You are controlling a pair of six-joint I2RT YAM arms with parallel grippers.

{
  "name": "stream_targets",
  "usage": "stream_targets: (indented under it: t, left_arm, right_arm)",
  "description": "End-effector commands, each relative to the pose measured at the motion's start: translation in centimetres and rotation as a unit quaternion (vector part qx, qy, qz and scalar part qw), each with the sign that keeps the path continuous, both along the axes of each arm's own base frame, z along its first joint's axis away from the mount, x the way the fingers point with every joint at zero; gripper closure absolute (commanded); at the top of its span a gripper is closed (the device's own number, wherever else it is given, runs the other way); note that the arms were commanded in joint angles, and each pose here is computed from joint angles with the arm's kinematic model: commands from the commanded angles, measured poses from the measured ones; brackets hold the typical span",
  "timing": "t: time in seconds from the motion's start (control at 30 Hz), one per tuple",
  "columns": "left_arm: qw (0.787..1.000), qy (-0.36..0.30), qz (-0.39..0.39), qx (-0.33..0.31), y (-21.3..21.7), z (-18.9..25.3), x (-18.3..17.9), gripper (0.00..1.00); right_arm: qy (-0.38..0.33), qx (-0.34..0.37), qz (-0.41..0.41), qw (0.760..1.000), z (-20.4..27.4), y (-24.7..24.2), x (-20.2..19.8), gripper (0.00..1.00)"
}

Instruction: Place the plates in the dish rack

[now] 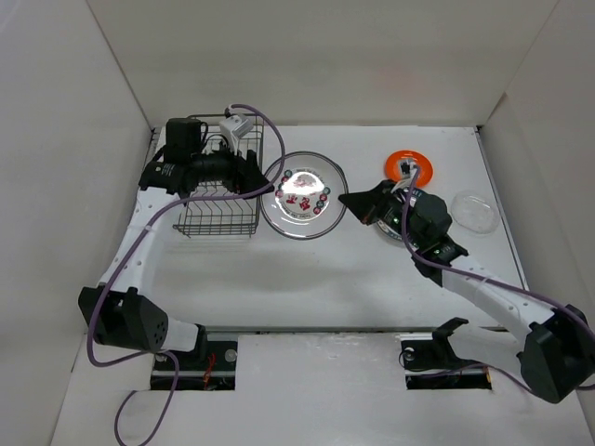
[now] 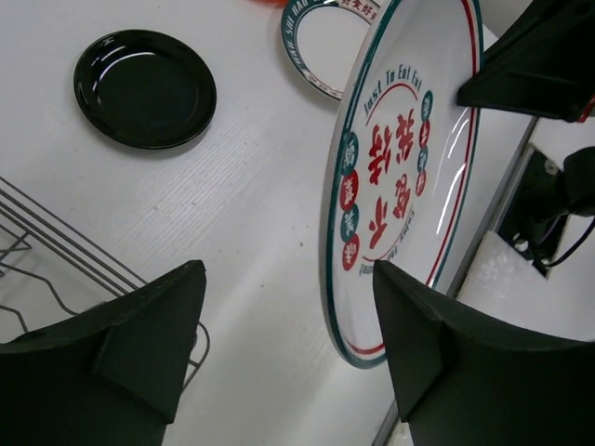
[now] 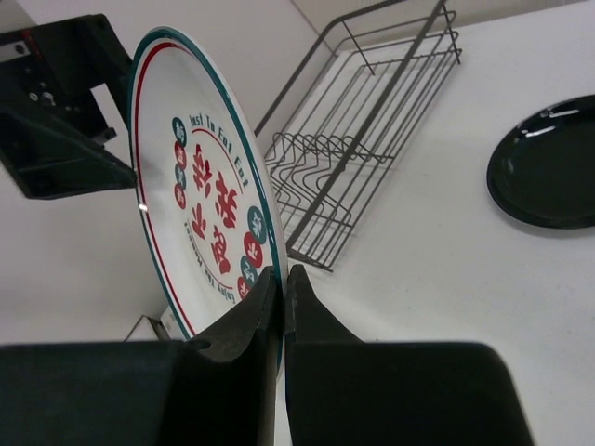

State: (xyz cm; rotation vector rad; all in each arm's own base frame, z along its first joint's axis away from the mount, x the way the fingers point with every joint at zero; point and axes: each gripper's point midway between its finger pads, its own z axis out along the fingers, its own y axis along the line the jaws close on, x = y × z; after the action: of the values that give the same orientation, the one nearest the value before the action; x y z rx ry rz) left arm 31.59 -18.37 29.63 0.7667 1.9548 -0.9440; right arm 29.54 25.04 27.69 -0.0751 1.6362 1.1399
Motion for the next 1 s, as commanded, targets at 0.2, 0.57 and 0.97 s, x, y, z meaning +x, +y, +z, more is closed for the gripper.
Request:
stream_targets:
  t: [0.2, 0.57, 0.97]
  left_arm:
    - [1.000, -0.002, -0.025, 0.001, -0.6, 0.0, 0.1, 0.94]
    - [0.968, -0.052, 0.241, 0.036, 7.8, 2.8, 4.3, 1.00]
    - [0.782, -0.115, 0.563, 0.241, 24.7, 3.2, 2.4, 1.00]
  right_arm:
    - [-0.088, 0.069, 0.047, 0.993, 5.6, 2.3, -0.4, 1.00]
    - [-0.037, 0.023, -0.018, 0.999, 3.3, 2.5, 2.8, 0.00]
    - [0.059, -0.114, -0.113, 0.985, -2.1, 1.0, 5.0, 0.00]
